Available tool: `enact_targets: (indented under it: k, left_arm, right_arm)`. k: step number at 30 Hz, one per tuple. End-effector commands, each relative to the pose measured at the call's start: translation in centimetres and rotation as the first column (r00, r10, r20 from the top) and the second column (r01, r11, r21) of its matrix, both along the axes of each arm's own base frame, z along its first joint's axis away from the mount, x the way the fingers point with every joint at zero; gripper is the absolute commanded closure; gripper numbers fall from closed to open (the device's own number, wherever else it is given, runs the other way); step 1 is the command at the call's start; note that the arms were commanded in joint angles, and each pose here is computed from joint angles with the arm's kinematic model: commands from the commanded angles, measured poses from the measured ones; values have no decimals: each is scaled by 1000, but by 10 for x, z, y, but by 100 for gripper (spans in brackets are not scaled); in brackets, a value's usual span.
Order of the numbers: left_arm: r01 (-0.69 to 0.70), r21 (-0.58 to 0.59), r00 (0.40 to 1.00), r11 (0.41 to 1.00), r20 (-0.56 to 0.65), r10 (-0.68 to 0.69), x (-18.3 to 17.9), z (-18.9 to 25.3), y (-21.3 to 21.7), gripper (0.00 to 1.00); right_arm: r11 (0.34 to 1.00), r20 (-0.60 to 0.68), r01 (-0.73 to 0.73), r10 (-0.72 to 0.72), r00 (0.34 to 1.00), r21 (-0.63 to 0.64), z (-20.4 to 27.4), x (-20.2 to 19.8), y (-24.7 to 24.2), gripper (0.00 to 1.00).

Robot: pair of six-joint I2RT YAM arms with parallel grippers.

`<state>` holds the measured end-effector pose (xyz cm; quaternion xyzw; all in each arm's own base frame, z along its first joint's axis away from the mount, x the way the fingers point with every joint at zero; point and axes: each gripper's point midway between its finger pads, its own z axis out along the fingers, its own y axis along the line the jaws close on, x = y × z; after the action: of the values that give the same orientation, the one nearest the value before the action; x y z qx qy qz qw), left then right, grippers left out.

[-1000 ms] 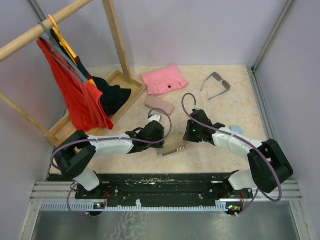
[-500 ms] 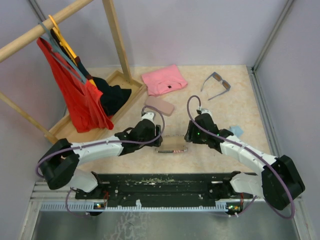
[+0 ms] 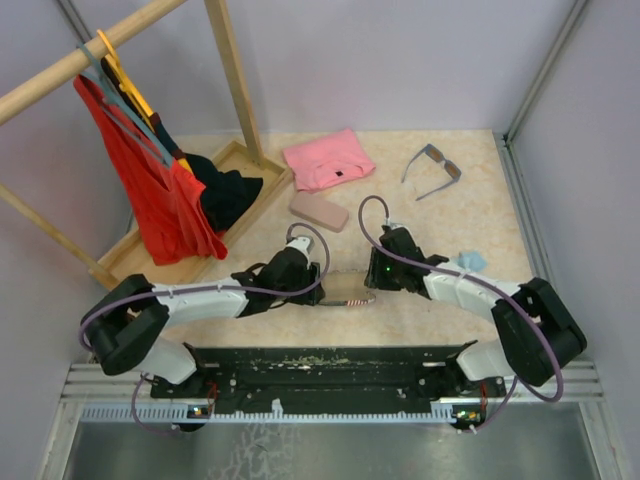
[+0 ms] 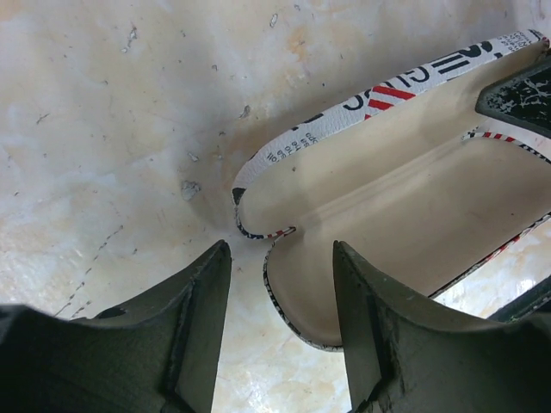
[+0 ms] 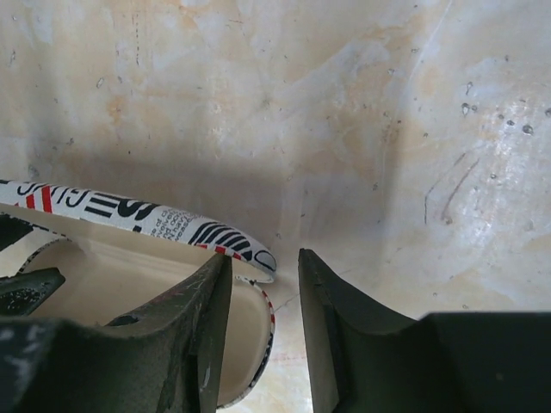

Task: Organize the sunglasses
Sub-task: Adjust the sunglasses case at the center of the board.

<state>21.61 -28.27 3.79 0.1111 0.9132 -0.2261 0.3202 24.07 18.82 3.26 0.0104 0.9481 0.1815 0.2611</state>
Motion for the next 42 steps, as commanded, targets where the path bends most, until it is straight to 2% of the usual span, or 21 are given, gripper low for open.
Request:
enact_targets:
  k: [1,10,24,31,42]
  left_arm:
    - [11,-39,1000,999,4,-11,4,0,-12,44]
    - [-14,-16,999,1000,34,15,26,1,-13,45]
    - [-26,11,995,1000,99,25,87,13,-18,46]
    - [-28,24,992,999,125,25,118,13,-21,46]
    - [-24,24,979,999,201,19,163,37,-33,45]
  right_arm:
    - [999,68,-4,0,998,55,14,21,17,64]
    - [998,96,30,-36,995,61,18,39,23,68]
    - [995,143,57,-68,987,78,26,83,46,70]
    - [987,169,149,-157,973,60,25,101,40,75]
    - [968,237,220,-244,941,124,37,126,40,76]
